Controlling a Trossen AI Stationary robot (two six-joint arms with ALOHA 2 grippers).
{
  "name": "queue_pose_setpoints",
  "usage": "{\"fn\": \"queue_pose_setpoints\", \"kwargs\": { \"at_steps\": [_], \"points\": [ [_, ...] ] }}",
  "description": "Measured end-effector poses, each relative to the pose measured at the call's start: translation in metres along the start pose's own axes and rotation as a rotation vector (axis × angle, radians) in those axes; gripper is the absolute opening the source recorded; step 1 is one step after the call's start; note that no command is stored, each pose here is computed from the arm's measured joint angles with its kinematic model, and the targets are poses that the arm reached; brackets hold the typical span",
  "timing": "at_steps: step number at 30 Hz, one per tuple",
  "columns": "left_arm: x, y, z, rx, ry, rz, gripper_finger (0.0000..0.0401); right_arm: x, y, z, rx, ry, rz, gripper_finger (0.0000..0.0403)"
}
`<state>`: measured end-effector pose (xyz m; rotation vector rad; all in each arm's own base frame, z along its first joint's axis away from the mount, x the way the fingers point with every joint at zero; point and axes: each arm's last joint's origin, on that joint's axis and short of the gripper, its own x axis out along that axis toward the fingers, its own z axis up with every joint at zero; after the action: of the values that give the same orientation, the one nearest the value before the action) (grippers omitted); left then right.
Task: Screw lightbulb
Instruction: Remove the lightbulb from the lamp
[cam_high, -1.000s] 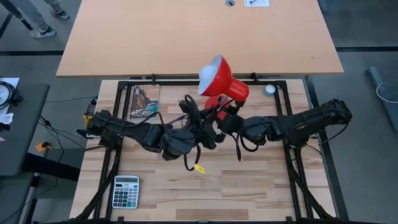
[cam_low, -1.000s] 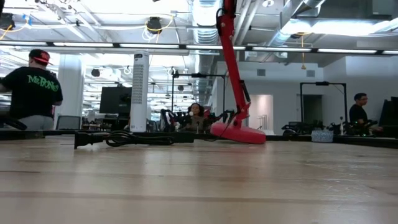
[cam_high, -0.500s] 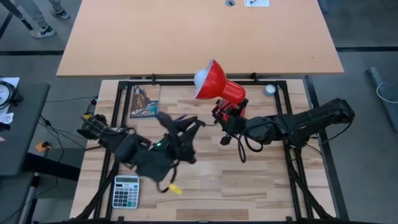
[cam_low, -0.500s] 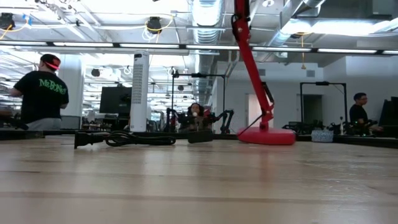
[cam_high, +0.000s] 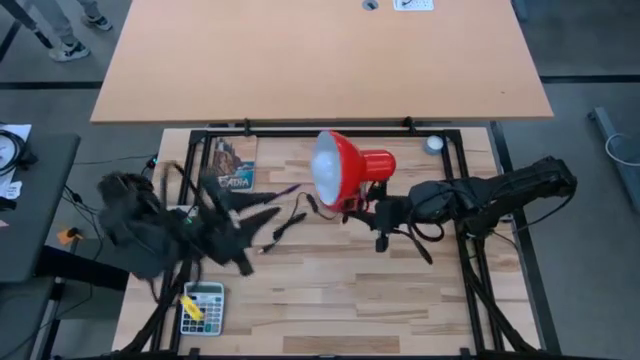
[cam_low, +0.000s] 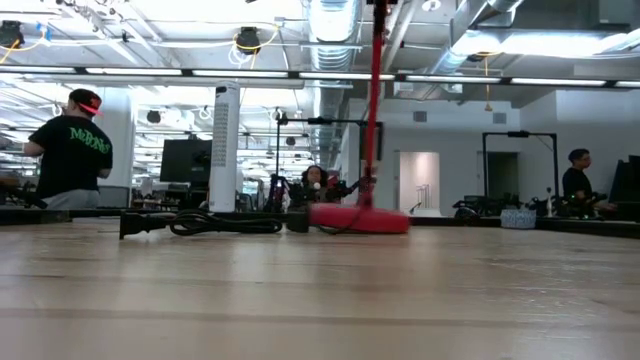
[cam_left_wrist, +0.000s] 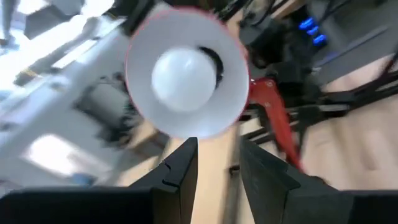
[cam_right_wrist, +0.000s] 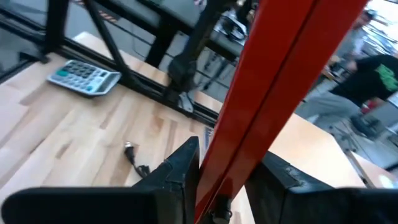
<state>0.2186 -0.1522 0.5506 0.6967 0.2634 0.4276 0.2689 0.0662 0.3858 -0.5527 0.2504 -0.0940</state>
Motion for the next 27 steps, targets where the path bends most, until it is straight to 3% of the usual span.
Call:
{"fn": "queue_pose_setpoints", "kwargs": {
  "at_steps": [5,9,12,14,20,27],
  "points": [
    [0.002,0.028,-0.021,-0.118,-0.004,-0.152,0.0109,-0.002,0.001,-0.002,-0.032,-0.014,0.092,0.0113],
    [0.018,0.033,-0.034,-0.134,0.080,-0.150,0.0109,-0.004,0.000,-0.003,-0.037,-0.023,0.139,0.0113],
    [0.035,0.032,-0.046,-0.071,0.165,-0.124,0.0109,-0.005,0.000,-0.003,-0.042,-0.029,0.155,0.0113],
    [0.051,0.028,-0.057,-0.025,0.232,-0.126,0.0110,-0.009,-0.002,-0.002,-0.041,-0.037,0.159,0.0113],
    [0.114,0.004,-0.105,-0.018,0.419,-0.338,0.0110,-0.020,-0.008,-0.001,-0.021,-0.054,0.163,0.0113],
    [0.187,-0.028,-0.189,-0.047,0.598,-0.305,0.0110,-0.027,-0.011,-0.001,-0.002,-0.057,0.187,0.0113]
  ]
}}
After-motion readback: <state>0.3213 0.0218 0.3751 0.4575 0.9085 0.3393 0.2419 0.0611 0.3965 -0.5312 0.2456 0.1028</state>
